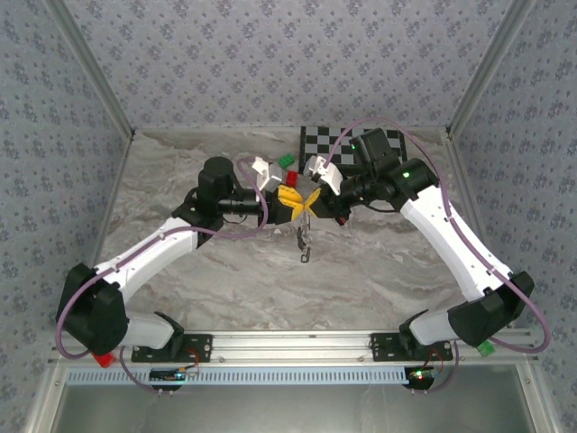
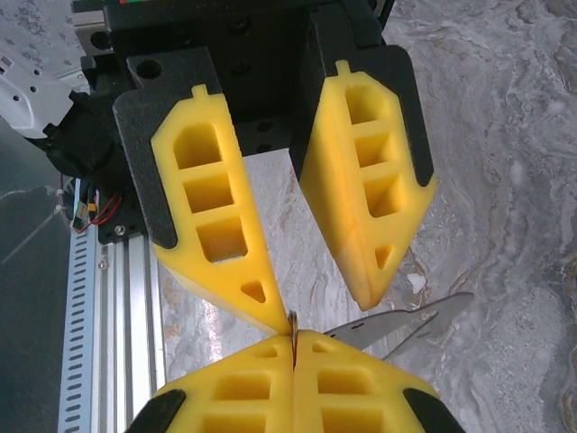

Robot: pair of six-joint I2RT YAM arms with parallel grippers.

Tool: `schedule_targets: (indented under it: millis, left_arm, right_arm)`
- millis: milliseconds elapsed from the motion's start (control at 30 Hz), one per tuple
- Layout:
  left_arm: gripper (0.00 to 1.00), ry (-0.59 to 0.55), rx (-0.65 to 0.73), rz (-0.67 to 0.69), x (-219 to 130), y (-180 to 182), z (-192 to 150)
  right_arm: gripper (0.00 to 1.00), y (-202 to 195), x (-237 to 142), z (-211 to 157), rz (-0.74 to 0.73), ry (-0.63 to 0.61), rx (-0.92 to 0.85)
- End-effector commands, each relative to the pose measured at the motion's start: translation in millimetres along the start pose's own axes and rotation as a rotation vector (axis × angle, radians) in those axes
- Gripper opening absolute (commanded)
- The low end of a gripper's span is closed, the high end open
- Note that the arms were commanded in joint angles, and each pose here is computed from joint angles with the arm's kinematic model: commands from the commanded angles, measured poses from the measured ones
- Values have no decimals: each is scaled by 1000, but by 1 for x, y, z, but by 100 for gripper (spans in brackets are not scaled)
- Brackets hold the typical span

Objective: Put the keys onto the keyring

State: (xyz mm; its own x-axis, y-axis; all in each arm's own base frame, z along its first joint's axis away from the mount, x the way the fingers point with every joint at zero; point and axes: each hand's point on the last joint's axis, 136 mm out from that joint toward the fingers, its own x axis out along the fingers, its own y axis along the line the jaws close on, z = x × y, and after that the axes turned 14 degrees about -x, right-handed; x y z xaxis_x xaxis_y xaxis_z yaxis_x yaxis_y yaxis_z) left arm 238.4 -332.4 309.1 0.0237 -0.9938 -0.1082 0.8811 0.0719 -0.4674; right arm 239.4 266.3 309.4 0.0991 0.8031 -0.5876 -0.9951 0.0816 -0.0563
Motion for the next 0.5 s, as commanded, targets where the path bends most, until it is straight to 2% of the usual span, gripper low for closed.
schedule_targets:
  millis: [0,467]
  left_arm:
    - [30,6,22,-33,1,-7,6]
    - [29,-4,19,-35,0,-6,9]
  right_arm:
    - [0,3,-10,22,-12,-86,-57]
    - [0,2,-11,23,-10,-103,-54]
